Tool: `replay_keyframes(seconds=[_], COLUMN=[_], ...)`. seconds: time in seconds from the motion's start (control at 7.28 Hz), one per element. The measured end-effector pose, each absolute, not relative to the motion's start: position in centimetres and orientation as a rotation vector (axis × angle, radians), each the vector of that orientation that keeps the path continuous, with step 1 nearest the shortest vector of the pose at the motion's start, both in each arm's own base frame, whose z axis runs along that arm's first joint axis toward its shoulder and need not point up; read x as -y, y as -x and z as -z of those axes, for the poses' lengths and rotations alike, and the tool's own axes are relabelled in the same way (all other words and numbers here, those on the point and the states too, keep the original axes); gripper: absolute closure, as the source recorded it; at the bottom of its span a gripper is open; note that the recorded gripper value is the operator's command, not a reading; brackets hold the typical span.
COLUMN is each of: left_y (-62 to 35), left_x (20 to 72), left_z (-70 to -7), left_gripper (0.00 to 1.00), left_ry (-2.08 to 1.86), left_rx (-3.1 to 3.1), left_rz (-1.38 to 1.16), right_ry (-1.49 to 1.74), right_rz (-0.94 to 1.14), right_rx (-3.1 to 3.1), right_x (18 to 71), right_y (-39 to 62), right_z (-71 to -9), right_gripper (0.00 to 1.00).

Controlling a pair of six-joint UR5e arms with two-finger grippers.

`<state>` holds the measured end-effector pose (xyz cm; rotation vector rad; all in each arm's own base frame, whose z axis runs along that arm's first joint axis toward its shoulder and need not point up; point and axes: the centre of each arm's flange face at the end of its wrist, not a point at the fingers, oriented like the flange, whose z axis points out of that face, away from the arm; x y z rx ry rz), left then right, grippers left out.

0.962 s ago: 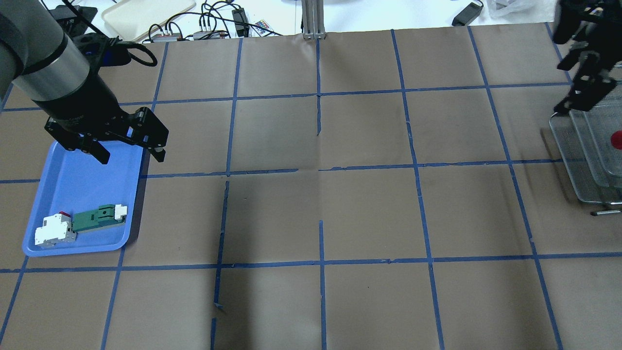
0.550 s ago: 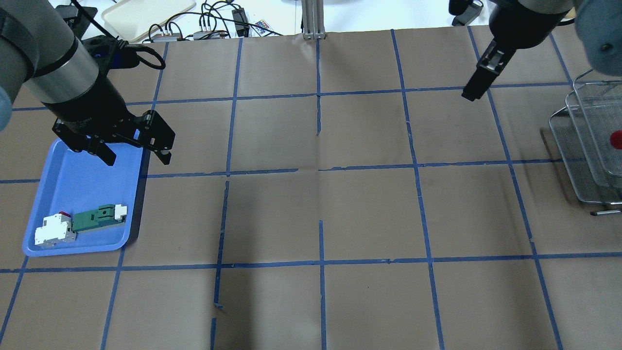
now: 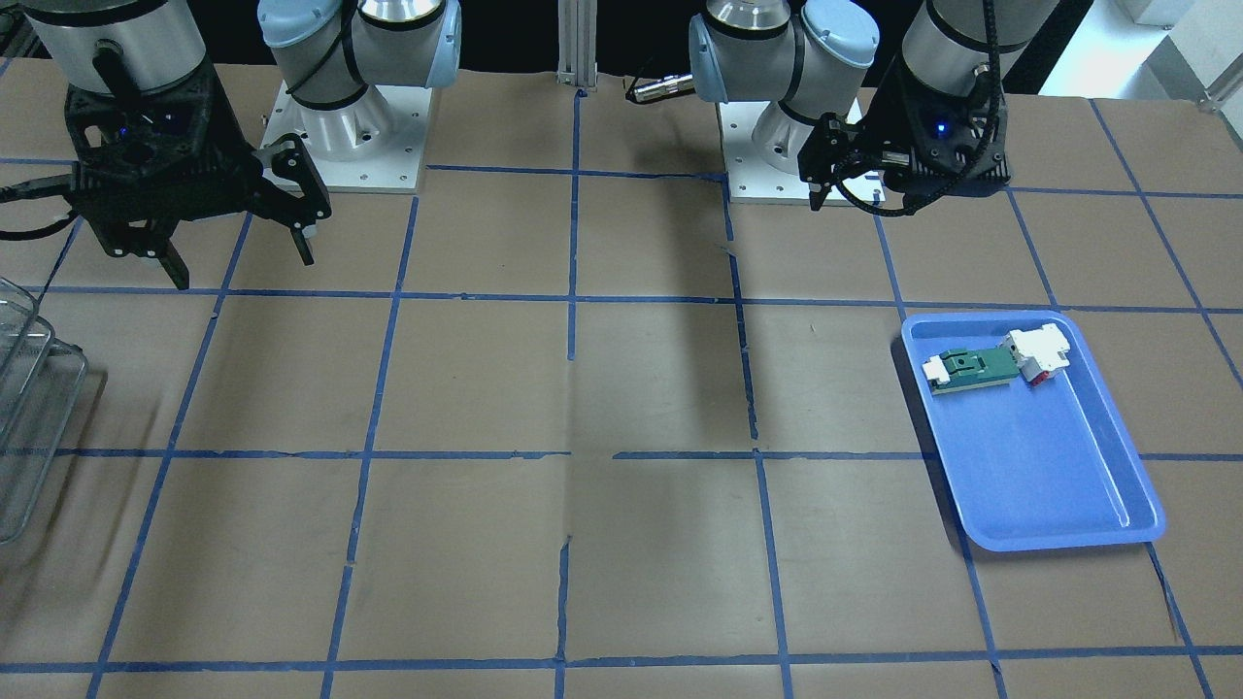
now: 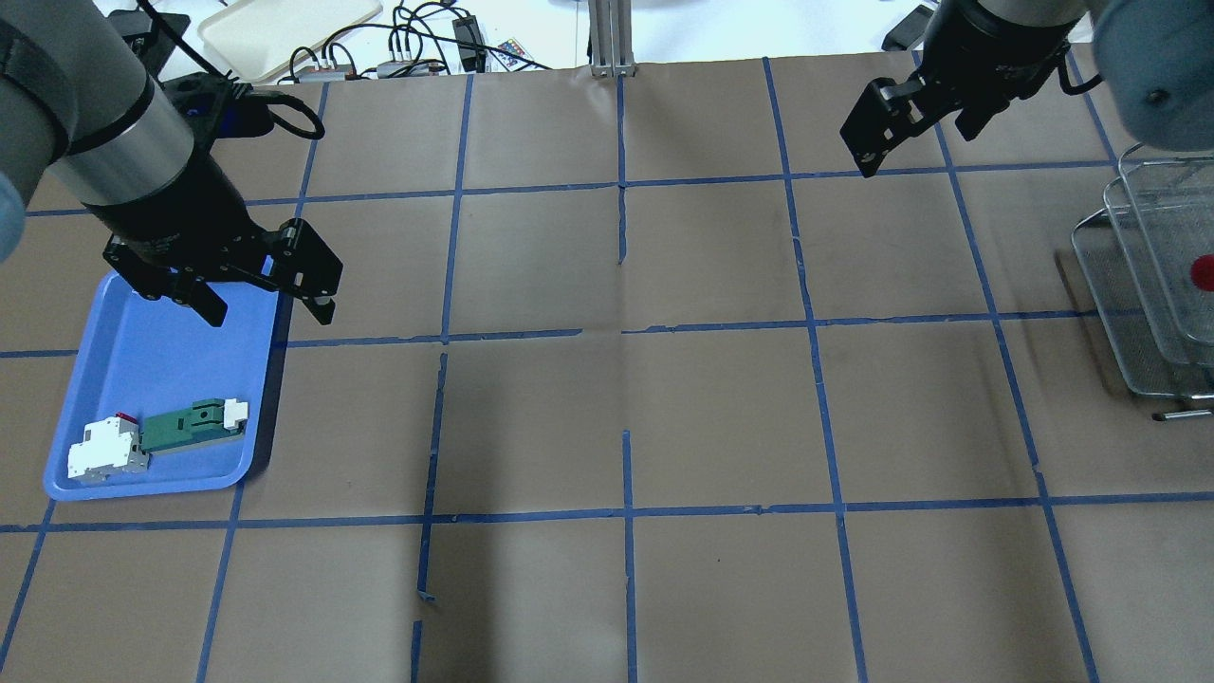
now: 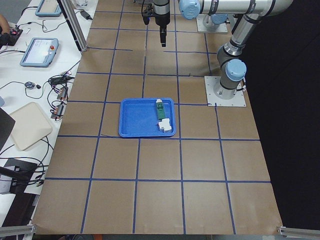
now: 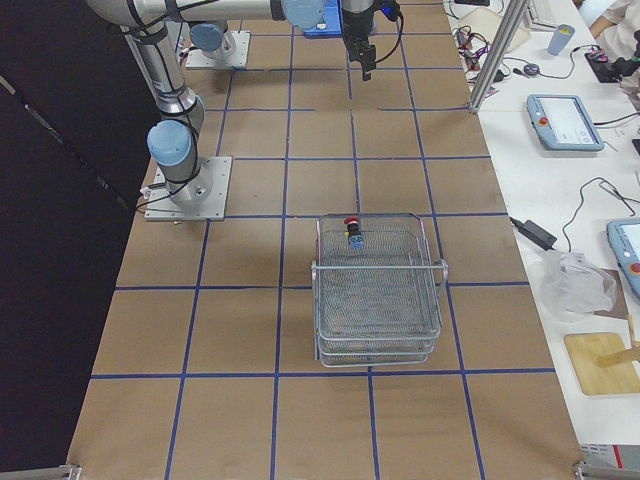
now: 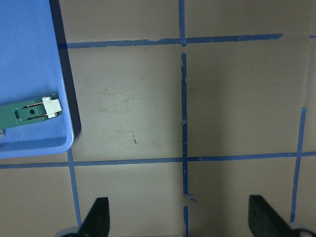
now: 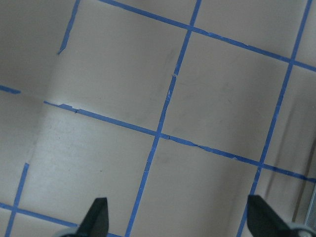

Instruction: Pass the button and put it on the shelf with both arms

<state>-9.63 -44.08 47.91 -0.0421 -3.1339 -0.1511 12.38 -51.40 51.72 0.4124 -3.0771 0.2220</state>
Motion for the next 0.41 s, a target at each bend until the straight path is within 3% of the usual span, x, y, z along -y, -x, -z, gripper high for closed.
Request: replay_keyframes(seconds=[0.41], left_y=[9.59], left_x=[44.01], left_z=[-47.85], left_gripper=[0.00], left_ry=[0.041], left_rx=[3.134], left_rz=[0.152], right_ry=[0.019], right_rz=[-0.140], right_rx=[3.115], right_x=[52.29], right_y=[-12.21], right_z=[-50.79], right_gripper=[0.00])
